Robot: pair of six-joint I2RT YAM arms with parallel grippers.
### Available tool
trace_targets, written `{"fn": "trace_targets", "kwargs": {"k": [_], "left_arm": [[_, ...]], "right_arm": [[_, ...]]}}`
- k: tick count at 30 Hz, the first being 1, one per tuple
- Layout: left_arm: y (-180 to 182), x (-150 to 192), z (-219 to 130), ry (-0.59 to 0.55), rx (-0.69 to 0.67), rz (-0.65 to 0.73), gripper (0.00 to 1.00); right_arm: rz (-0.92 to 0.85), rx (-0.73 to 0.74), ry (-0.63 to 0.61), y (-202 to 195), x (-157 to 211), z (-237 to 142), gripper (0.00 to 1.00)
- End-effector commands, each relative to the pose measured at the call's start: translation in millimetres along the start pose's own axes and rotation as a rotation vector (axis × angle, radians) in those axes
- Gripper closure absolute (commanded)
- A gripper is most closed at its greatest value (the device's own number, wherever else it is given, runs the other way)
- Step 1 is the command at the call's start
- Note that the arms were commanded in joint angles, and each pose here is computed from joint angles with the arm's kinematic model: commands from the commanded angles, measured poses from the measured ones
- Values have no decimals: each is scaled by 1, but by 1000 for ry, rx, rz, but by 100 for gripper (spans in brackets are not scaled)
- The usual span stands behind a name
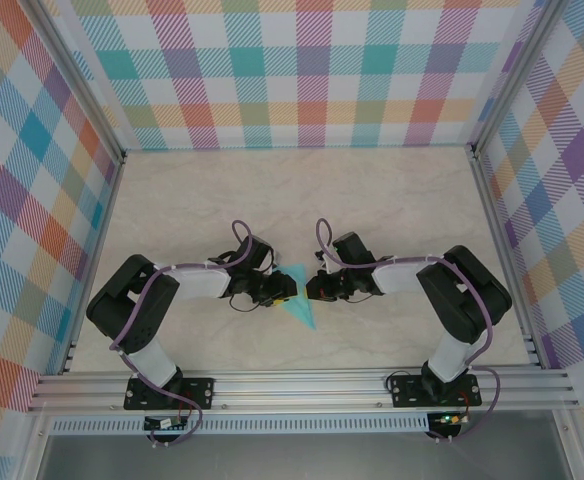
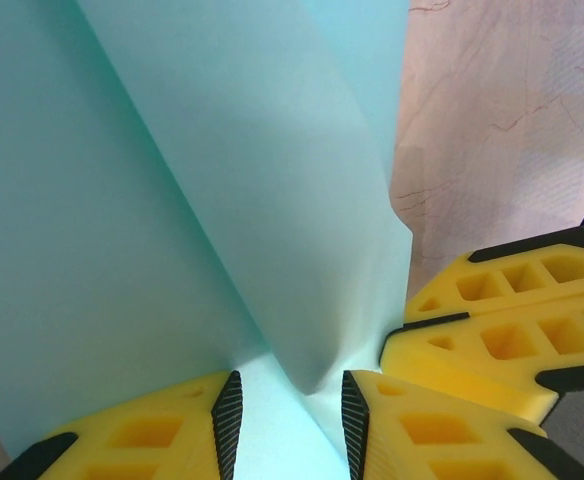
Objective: Fold a paper plane with a square sheet of paper (fold left side to right side)
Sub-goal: Fourth fold the wing at the center of the table.
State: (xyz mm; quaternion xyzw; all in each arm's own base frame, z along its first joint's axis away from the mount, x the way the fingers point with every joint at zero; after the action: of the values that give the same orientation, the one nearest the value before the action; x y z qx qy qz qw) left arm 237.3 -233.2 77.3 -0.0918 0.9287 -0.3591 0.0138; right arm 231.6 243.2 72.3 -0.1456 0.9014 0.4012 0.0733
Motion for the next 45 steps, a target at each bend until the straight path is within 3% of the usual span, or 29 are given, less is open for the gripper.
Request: {"fn": "trace_targets", "kwargs": {"k": [1, 22, 30, 36, 45], "left_arm": [[11, 7, 0, 5, -55, -4, 65], [12, 7, -1, 2, -60, -5, 65], [-3, 5, -13, -16, -22, 29, 65], [-23, 1, -30, -47, -6, 77, 71], [-40, -17, -19, -32, 33, 103, 79]], "right_arm": [[-9, 24, 11, -3, -2, 1, 94], [-4, 59, 43, -9, -1, 6, 93], [36, 148, 102, -20, 8, 7, 93], [44, 164, 130, -24, 11, 12, 93], [49, 175, 135, -25, 13, 13, 93]]}}
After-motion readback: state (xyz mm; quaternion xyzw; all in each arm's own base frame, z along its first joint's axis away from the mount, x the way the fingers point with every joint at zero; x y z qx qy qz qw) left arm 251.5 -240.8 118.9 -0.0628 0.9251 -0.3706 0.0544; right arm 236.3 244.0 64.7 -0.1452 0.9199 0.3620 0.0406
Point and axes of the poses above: each hand's point on the last joint's axis, 136 mm out from that joint toward the fingers, its own z axis out along the fingers, its own y axis along the line the jaws close on, x = y × z, the point moved 7 cm from there along -z, back along the fingers, and after that the axes turned 6 degrees about -z, right-handed, at the moved point
